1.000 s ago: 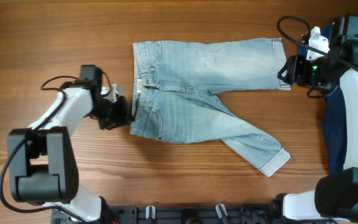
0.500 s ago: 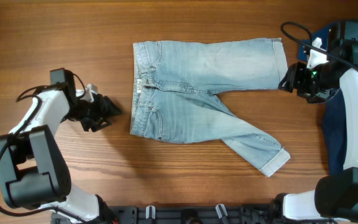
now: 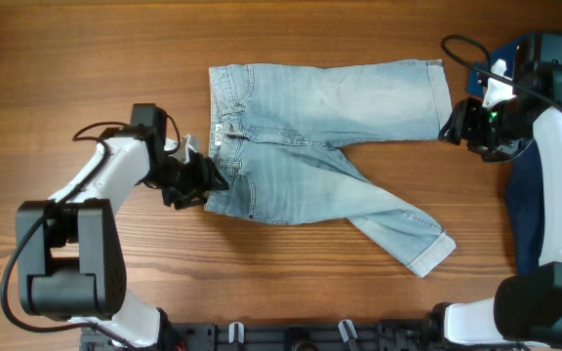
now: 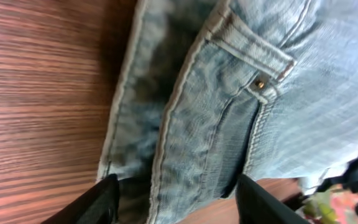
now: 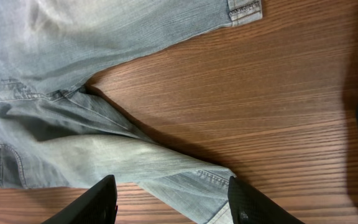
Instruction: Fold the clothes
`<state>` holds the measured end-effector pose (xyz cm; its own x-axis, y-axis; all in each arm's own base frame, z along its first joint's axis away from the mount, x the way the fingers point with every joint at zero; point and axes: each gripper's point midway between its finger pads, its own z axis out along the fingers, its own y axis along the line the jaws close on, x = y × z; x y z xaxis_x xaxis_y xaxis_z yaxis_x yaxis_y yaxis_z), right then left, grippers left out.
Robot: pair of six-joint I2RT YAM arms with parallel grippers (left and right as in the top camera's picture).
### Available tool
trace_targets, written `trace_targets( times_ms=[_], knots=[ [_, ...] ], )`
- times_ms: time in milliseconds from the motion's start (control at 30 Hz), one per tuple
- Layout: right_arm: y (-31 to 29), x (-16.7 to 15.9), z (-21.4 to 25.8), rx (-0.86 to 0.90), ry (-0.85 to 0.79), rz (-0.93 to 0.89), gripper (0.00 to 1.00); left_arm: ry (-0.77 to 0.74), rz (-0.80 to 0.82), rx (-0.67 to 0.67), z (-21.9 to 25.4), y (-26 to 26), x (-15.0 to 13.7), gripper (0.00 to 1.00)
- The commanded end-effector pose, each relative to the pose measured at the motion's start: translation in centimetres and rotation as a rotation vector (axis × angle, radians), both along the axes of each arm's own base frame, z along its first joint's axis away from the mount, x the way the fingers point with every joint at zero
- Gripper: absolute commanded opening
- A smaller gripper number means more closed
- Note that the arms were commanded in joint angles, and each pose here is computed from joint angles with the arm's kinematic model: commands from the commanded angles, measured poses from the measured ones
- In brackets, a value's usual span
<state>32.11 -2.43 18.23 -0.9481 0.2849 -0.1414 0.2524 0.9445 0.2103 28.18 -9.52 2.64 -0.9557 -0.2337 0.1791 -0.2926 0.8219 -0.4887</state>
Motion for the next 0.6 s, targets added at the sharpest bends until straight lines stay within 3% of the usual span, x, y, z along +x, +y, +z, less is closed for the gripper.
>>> trace_targets(
  times_ms=[0, 400, 567],
  knots=[
    [-0.2, -0.4, 0.2, -0.022, -0.004, 0.0, 0.58, -0.016, -0.043, 0.046, -0.3, 0.0, -0.3, 0.51],
    [-0.2, -0.6, 0.2, -0.023, 0.002, 0.007, 0.59, -0.005, -0.076, 0.045, -0.6, -1.0, -1.1, 0.28],
    [-0.2, -0.6, 0.2, -0.022, 0.002, 0.007, 0.59, -0.008, -0.082, 0.064, -0.9, -0.8, -1.2, 0.04]
  ],
)
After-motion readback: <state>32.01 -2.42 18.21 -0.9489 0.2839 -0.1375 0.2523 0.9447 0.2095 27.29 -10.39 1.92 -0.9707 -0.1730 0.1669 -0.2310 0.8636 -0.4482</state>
